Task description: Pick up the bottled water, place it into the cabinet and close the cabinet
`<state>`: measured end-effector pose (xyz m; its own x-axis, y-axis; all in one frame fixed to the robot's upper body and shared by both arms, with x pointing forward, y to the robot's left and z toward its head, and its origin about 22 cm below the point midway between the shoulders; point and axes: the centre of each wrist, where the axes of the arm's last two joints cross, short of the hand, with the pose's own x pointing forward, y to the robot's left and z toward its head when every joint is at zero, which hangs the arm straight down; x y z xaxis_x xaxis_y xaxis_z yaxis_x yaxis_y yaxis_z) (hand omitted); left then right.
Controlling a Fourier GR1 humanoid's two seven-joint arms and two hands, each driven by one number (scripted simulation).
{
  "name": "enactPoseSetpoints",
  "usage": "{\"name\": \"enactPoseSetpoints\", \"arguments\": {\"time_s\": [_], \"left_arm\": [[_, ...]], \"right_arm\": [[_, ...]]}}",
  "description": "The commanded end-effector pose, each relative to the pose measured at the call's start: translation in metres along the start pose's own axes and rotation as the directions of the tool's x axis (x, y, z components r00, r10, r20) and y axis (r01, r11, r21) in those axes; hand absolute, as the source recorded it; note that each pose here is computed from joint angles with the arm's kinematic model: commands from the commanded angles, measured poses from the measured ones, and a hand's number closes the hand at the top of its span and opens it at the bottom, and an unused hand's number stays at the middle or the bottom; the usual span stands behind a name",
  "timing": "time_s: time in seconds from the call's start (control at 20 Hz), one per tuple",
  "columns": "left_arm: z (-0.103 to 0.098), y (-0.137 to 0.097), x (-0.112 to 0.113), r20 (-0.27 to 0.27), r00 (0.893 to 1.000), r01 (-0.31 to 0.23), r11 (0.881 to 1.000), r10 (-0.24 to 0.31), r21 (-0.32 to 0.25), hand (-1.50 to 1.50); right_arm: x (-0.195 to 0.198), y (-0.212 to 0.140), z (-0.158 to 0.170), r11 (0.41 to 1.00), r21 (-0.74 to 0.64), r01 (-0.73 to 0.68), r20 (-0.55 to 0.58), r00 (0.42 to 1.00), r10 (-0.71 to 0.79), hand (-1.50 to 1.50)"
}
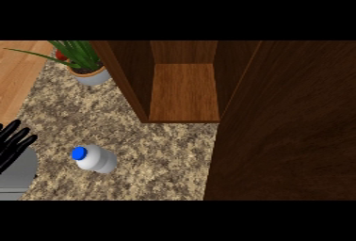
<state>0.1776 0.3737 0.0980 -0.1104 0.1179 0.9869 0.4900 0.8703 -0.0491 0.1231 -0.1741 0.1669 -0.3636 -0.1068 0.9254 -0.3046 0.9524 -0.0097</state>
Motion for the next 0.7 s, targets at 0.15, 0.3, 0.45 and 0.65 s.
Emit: {"name": "enactPoseSetpoints", "arguments": {"time_s": [0.15,0.3,0.45,0.65], "left_arm": [[-0.021,0.014,-0.046,-0.055,0.998,-0.018,1.000,0.019,0.015,-1.50],[-0.003,0.012,-0.063,-0.096,0.995,0.000,0.999,0.004,0.043,-1.50],[-0.027,0.025,-0.072,-0.132,0.991,0.027,0.999,-0.020,0.047,-1.50],[-0.042,0.023,-0.100,-0.170,0.985,0.028,0.998,-0.018,0.058,-1.50]], "right_arm": [[0.015,-0.002,0.006,0.998,-0.016,-0.068,0.035,0.997,0.069,-1.50],[0.032,0.000,0.013,0.998,-0.030,-0.060,0.048,0.997,0.061,-1.50],[0.028,0.008,0.008,0.999,-0.020,-0.050,0.015,0.999,0.050,-1.50],[0.028,-0.002,0.008,0.997,-0.022,-0.072,0.043,0.996,0.073,-1.50]]}}
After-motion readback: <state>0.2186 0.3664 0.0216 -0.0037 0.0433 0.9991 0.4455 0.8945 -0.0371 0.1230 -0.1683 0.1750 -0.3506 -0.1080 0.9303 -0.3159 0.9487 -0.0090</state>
